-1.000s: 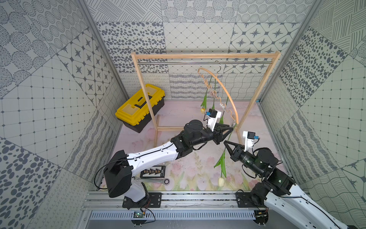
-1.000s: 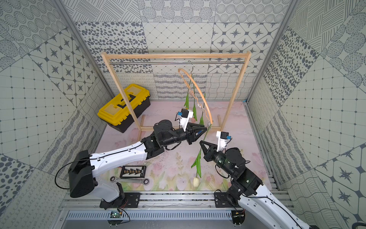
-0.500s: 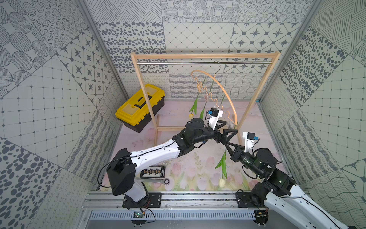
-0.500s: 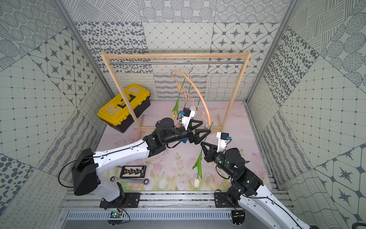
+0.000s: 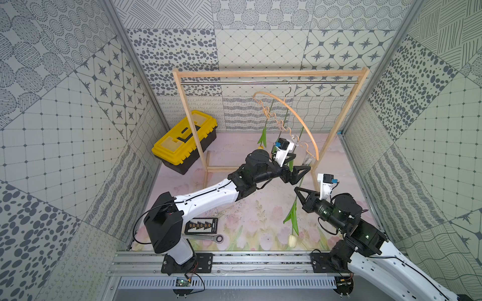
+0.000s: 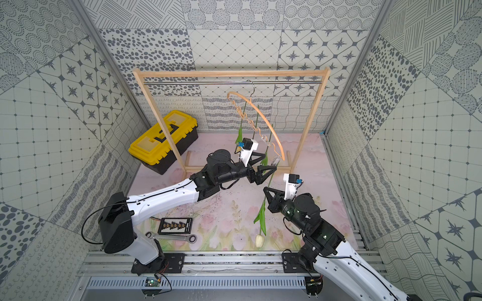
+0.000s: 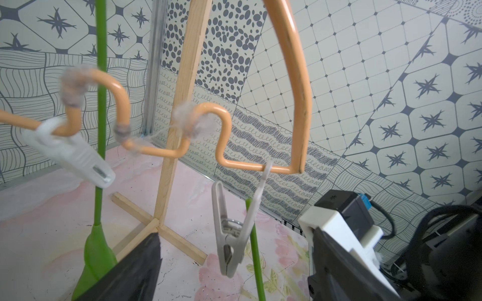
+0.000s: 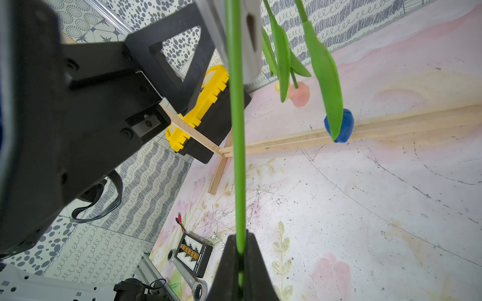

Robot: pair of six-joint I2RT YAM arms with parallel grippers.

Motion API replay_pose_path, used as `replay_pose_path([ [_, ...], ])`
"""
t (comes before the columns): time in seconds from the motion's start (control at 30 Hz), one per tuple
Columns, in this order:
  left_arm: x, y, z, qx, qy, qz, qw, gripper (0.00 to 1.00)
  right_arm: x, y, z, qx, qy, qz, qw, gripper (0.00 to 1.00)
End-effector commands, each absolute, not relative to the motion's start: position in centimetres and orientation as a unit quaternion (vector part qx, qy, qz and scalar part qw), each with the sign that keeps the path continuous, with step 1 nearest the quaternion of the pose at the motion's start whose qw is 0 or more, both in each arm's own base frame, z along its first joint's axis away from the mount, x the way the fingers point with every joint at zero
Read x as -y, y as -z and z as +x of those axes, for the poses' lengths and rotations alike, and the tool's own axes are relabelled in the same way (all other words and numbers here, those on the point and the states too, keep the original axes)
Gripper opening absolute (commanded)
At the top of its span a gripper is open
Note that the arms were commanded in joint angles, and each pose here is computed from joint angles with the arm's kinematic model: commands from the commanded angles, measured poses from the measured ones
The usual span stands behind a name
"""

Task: Dry the flowers on a clothes hanger
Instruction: Open the clamp at the hanger.

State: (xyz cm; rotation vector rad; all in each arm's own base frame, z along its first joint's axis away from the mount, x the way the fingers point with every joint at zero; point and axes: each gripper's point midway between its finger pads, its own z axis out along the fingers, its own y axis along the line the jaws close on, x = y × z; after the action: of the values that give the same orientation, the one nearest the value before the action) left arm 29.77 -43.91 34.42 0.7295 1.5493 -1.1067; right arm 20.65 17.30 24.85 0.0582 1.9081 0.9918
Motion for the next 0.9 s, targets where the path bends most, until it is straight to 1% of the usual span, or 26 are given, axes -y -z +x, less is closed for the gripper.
replay_pose_path([
  [0.0, 45.6, -35.1, 29.7, -0.618, 0.469, 0.35, 0.525, 0.92, -17.1, -26.3, 20.7, -0.769, -0.408, 0.022, 0.491, 0.0],
  [0.13, 46.3, -35.3, 30.7, -0.614, 0.47, 0.356, 0.525, 0.87, -16.8, -27.5, 20.4, -0.764, -0.411, 0.022, 0.498, 0.0],
  [0.2, 46.5, -35.5, 31.0, -0.609, 0.475, 0.36, 0.523, 0.8, -16.7, -27.5, 20.3, -0.765, -0.41, 0.02, 0.496, 0.0],
  [0.37, 46.6, -36.0, 31.0, -0.598, 0.491, 0.368, 0.515, 0.66, -16.7, -27.4, 20.2, -0.767, -0.409, 0.017, 0.494, 0.0],
  [0.5, 46.3, -36.2, 30.9, -0.595, 0.499, 0.366, 0.513, 0.44, -16.8, -27.3, 20.2, -0.768, -0.41, 0.017, 0.492, 0.0],
  [0.53, 46.2, -36.3, 30.8, -0.595, 0.5, 0.365, 0.513, 0.41, -16.9, -27.3, 20.2, -0.768, -0.411, 0.017, 0.491, 0.0],
  [0.57, 46.2, -36.1, 30.7, -0.596, 0.501, 0.365, 0.51, 0.4, -16.9, -27.3, 20.2, -0.767, -0.411, 0.017, 0.492, 0.0],
  [0.63, 46.2, -36.1, 30.5, -0.596, 0.504, 0.365, 0.507, 0.33, -16.8, -27.3, 20.3, -0.768, -0.41, 0.018, 0.492, 0.0],
  [0.77, 46.0, -35.9, 30.9, -0.605, 0.503, 0.352, 0.507, 0.2, -15.9, -27.4, 20.3, -0.765, -0.402, 0.035, 0.502, 0.0],
  [0.87, 45.9, -36.0, 31.2, -0.612, 0.503, 0.34, 0.507, 0.14, -14.5, -26.9, 20.3, -0.764, -0.389, 0.062, 0.512, 0.0],
])
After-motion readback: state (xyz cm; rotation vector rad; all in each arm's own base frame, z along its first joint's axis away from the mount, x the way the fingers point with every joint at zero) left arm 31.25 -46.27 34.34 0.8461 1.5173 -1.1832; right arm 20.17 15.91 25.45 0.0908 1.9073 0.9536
